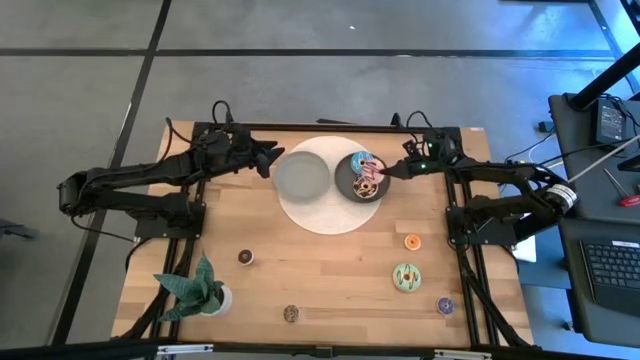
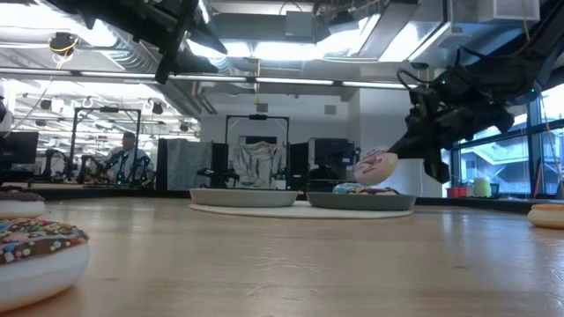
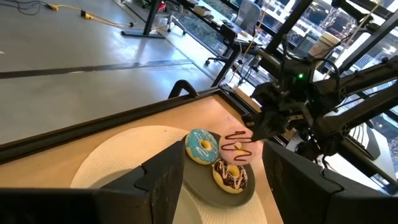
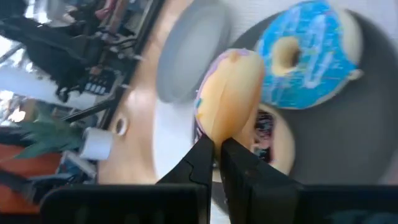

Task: Pick & Place donuts
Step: Put the large purple donut on the black plate

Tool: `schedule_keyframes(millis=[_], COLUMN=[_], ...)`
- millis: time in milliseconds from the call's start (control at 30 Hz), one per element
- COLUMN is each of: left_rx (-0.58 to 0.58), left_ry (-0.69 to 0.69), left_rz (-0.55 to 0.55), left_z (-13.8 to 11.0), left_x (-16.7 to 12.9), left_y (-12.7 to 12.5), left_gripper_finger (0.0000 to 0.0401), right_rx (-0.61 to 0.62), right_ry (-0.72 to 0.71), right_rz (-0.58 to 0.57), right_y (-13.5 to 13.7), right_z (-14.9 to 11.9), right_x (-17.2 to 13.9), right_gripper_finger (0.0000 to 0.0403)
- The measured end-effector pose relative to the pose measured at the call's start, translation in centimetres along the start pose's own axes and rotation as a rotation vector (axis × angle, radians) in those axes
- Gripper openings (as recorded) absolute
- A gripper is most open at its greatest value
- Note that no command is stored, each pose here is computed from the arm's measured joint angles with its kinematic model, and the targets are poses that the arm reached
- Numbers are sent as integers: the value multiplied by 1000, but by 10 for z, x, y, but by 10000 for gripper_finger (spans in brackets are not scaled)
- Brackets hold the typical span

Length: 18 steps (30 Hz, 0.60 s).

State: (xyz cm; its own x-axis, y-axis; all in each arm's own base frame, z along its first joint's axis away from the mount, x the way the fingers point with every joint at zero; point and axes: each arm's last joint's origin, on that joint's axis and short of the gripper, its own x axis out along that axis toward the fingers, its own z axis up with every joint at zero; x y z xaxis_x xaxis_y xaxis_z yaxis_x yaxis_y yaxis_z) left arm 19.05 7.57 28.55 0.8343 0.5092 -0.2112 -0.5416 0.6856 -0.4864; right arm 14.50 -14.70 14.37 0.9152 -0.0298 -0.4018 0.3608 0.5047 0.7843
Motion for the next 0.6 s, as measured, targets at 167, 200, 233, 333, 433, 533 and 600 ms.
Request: schedule_keyframes(millis=[167, 200, 233, 333, 433, 533, 600], left_rx=[-1, -1, -1, -2, -3, -2, -2], left_ry=[0, 0, 0, 0, 0, 0, 0], left_rz=[0, 0, 0, 0, 0, 0, 0], left_z=[0, 0, 0, 0, 0, 0, 0], left_x=[0, 0, 0, 0, 0, 0, 0], left_y=[0, 0, 0, 0, 0, 0, 0], left_gripper_finger=[210, 210, 211, 212, 210, 211, 212], right_rx=[44, 55, 62, 74, 53, 38, 39], right_ry=[19, 29, 35, 49, 54, 55, 55], right_rz=[-56, -63, -68, -80, -81, -81, -82], right_y=[-11, -13, -15, -18, -19, -19, -19], right_z=[-3, -5, -5, -7, -7, -8, -8], right_x=[6, 7, 8, 10, 11, 11, 11], right_gripper_finger=[26, 26, 26, 26, 26, 26, 27])
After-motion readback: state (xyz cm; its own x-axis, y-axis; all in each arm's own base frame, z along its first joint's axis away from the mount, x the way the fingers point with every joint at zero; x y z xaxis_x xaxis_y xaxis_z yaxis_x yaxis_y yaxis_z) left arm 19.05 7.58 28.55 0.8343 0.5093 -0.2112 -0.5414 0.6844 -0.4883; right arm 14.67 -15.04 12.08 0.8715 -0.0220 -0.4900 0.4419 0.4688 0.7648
